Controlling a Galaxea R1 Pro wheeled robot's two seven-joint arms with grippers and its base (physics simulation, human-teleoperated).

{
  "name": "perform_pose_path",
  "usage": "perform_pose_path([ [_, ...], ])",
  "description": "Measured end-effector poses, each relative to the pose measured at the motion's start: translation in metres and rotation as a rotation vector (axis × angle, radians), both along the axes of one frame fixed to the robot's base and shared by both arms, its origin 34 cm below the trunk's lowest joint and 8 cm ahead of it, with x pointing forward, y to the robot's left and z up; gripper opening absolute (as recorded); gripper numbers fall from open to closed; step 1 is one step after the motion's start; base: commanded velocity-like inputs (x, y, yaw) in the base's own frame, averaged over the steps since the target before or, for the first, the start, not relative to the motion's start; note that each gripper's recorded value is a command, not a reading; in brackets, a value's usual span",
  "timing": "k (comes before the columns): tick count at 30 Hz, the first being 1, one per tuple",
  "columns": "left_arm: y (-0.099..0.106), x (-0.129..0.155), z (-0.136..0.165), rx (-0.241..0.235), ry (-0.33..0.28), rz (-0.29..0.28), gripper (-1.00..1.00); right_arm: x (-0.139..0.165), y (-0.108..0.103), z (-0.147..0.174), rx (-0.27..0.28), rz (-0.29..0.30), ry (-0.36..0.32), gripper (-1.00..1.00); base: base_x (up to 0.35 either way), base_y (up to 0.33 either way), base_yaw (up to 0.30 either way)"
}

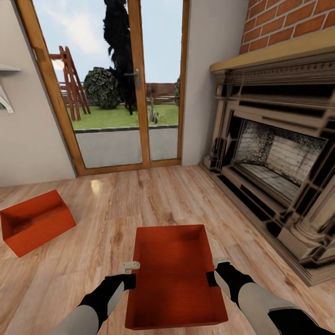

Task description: Move the two storage containers from the living room to the garage. In the garage, place one container on the floor and stack the other container on top of it (either order is fine).

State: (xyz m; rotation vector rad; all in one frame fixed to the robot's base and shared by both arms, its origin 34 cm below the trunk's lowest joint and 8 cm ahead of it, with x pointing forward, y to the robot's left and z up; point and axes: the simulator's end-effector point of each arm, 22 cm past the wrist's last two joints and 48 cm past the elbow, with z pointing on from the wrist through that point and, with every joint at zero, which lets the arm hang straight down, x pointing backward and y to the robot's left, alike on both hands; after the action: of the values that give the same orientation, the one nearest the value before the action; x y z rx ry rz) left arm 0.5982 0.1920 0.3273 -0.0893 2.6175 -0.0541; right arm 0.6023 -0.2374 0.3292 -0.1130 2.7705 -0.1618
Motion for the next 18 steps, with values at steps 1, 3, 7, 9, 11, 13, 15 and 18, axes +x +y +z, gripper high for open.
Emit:
perform_pose_path([
  [1, 0.0, 0.001, 0.002, 0.0, 0.0, 0.0, -1.0, 0.001, 0.0, 0.002, 0.0, 0.0, 0.0, -1.0, 0.0, 0.0, 0.0],
  [3, 0.0, 0.001, 0.004, 0.0, 0.0, 0.0, -1.0, 0.001, 0.0, 0.004, 0.0, 0.0, 0.001, -1.0, 0.0, 0.0, 0.0],
  [7, 0.0, 0.001, 0.004, -0.001, 0.001, 0.0, -1.0, 0.001, 0.0, 0.004, 0.0, 0.001, 0.001, -1.0, 0.0, 0.0, 0.0],
  [9, 0.0, 0.001, 0.004, -0.001, 0.001, 0.0, -1.0, 0.001, 0.0, 0.004, 0.0, 0.0, 0.001, -1.0, 0.0, 0.0, 0.0],
  [11, 0.0, 0.001, 0.004, -0.001, 0.001, 0.0, -1.0, 0.001, 0.001, 0.004, 0.0, 0.001, 0.001, -1.0, 0.0, 0.0, 0.0],
  [13, 0.0, 0.002, 0.009, 0.0, 0.0, 0.0, -1.0, 0.002, 0.0, 0.009, 0.0, 0.001, 0.0, -1.0, 0.0, 0.0, 0.0],
  [15, 0.0, 0.003, 0.013, 0.0, 0.0, 0.0, -1.0, 0.003, 0.001, 0.013, 0.0, 0.001, 0.0, -1.0, 0.0, 0.0, 0.0],
  [18, 0.0, 0.005, 0.02, 0.0, 0.0, 0.0, -1.0, 0.005, 0.0, 0.02, 0.0, 0.0, 0.0, -1.0, 0.0, 0.0, 0.0],
])
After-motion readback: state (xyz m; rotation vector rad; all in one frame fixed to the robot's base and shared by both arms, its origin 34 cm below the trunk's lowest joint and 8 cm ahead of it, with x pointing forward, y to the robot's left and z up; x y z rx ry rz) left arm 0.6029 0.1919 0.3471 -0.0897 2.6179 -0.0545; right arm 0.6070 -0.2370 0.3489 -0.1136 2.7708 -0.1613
